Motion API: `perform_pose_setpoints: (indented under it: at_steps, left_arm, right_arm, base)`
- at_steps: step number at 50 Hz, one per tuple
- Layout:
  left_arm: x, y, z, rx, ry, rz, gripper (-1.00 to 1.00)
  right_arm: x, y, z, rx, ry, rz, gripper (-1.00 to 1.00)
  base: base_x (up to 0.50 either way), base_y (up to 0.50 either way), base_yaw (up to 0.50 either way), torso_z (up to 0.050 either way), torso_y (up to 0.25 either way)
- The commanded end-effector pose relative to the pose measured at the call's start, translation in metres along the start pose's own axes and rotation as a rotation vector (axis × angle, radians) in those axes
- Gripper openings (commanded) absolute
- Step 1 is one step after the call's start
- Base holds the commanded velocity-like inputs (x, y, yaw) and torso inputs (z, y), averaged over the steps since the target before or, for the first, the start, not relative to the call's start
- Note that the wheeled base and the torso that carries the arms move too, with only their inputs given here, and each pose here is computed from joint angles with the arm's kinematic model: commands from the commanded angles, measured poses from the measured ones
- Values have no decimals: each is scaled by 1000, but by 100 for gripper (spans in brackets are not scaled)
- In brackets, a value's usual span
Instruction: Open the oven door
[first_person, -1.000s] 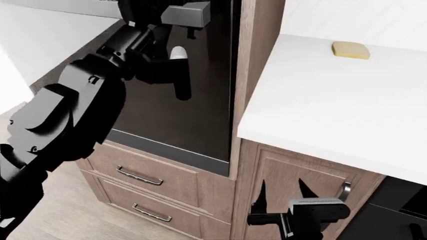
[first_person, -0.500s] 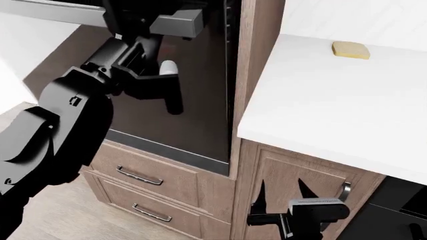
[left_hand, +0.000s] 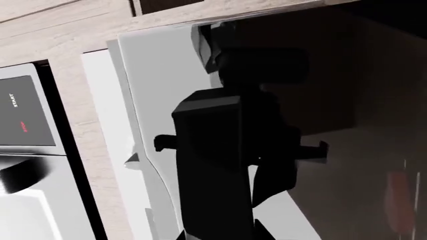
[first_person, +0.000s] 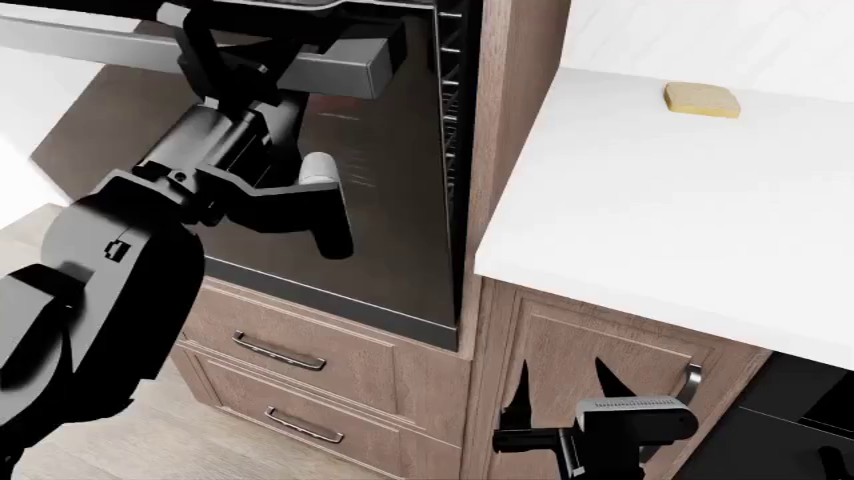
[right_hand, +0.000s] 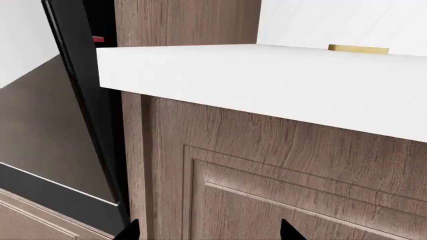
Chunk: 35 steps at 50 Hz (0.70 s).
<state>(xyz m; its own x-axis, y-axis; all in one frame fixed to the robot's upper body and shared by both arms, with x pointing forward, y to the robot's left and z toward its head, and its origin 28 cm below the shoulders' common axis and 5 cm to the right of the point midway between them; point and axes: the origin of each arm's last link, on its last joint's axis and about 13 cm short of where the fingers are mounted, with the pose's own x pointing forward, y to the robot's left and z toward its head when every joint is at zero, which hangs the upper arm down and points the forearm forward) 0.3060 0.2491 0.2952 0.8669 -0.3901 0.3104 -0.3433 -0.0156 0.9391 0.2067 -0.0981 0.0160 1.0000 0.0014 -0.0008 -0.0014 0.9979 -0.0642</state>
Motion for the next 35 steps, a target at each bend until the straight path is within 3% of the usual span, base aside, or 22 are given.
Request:
perform_pose_setpoints:
  at_steps: [1,23,35]
  left_arm:
    - [-15,14,4,32,-1,132,-100]
    - [-41,2,6,12,39,187,-100]
    - [-60,-7,7,-49,98,203,-100]
  right_arm:
    - [0,0,0,1,1,0,100]
    - [0,1,-1,-1,1,0,100]
    - [0,1,-2,-5,1,1,100]
  base:
    - [0,0,0,0,0]
    - [0,0,0,0,2]
    - [-1,0,0,0,2]
